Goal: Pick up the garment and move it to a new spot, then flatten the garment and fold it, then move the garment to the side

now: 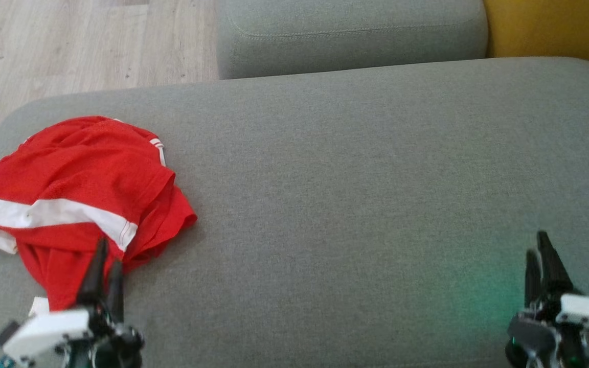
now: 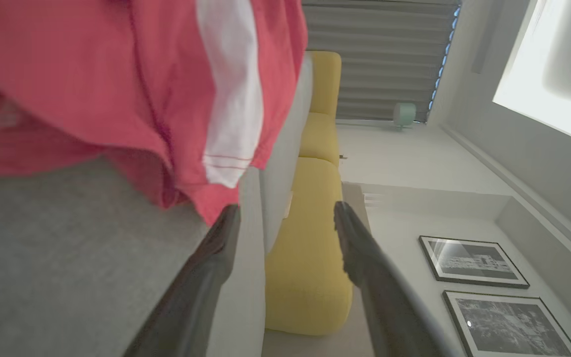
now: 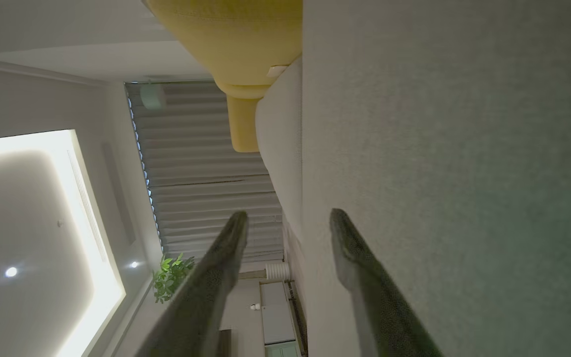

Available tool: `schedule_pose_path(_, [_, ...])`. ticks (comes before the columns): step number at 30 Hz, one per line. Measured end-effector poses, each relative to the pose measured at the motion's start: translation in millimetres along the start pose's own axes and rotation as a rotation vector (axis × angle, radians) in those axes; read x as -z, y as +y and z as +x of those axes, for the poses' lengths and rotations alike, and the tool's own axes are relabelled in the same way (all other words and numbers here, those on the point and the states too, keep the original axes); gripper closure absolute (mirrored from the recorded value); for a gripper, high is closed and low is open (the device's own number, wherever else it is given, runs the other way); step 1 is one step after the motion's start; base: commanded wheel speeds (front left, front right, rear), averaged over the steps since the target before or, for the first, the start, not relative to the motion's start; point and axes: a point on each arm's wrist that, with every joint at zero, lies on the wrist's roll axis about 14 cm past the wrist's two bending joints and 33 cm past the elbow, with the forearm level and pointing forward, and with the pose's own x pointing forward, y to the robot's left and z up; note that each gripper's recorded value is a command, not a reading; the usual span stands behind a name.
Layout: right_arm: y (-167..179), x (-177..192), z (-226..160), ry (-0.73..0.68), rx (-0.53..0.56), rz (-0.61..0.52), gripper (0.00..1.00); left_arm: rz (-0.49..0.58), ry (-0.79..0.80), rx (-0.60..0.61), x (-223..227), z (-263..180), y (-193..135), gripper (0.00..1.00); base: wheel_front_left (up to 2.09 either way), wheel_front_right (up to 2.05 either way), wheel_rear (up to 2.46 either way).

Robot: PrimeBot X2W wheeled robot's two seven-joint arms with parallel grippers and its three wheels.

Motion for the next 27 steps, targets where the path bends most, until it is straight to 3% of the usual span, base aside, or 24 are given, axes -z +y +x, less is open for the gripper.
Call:
schedule_pose_path(3, [-13,0,-7,-0.005,0.037,0.002,0.0,-0.008,-0.004,-0.047,1,-9,17,0.0,0.0,0.0,0.0])
schedule_pose_path(15, [-10,-2,-7,-0.022,0.03,-0.07,0.0,0.03,-0.037,-0.032,-5,-9,11,0.0,0.0,0.0,0.0])
schedule_pose_path(27, [3,-5,-5,-0.039,0.001,-0.278,0.0,0.146,-0.101,0.013,-21,-8,-7,0.0,0.0,0.0,0.0])
